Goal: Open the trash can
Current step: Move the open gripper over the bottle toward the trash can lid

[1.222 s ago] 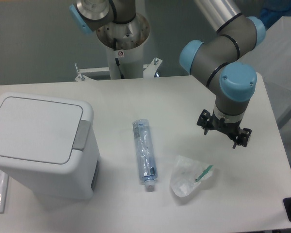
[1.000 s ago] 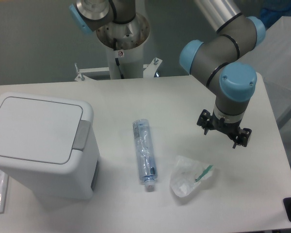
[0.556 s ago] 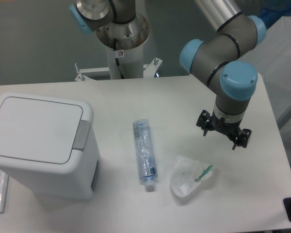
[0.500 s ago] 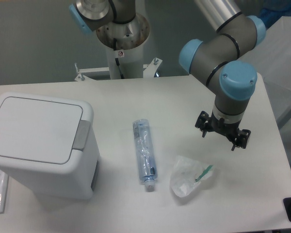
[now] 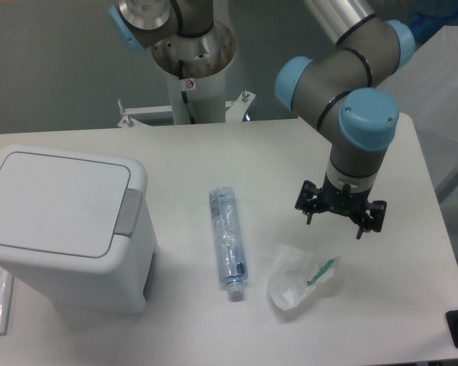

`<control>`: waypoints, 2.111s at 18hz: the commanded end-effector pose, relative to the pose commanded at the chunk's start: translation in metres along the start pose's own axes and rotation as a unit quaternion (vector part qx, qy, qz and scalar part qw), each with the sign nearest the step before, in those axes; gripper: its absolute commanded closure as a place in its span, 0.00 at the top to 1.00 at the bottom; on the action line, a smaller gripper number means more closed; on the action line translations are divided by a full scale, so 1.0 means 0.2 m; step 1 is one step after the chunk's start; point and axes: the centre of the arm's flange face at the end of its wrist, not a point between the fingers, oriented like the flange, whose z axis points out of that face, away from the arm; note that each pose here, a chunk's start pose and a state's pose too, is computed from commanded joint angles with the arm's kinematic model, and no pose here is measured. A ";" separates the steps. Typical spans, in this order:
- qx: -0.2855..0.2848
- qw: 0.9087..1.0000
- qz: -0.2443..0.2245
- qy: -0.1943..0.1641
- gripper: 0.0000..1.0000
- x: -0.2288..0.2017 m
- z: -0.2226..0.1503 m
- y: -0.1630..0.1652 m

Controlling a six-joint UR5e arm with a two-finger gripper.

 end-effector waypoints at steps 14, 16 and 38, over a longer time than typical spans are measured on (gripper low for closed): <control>0.144 0.980 -0.106 0.092 1.00 0.33 -0.41 -0.19; 0.159 0.977 -0.098 0.105 1.00 0.40 -0.45 -0.23; 0.213 0.964 -0.015 0.156 1.00 0.96 -0.48 -0.32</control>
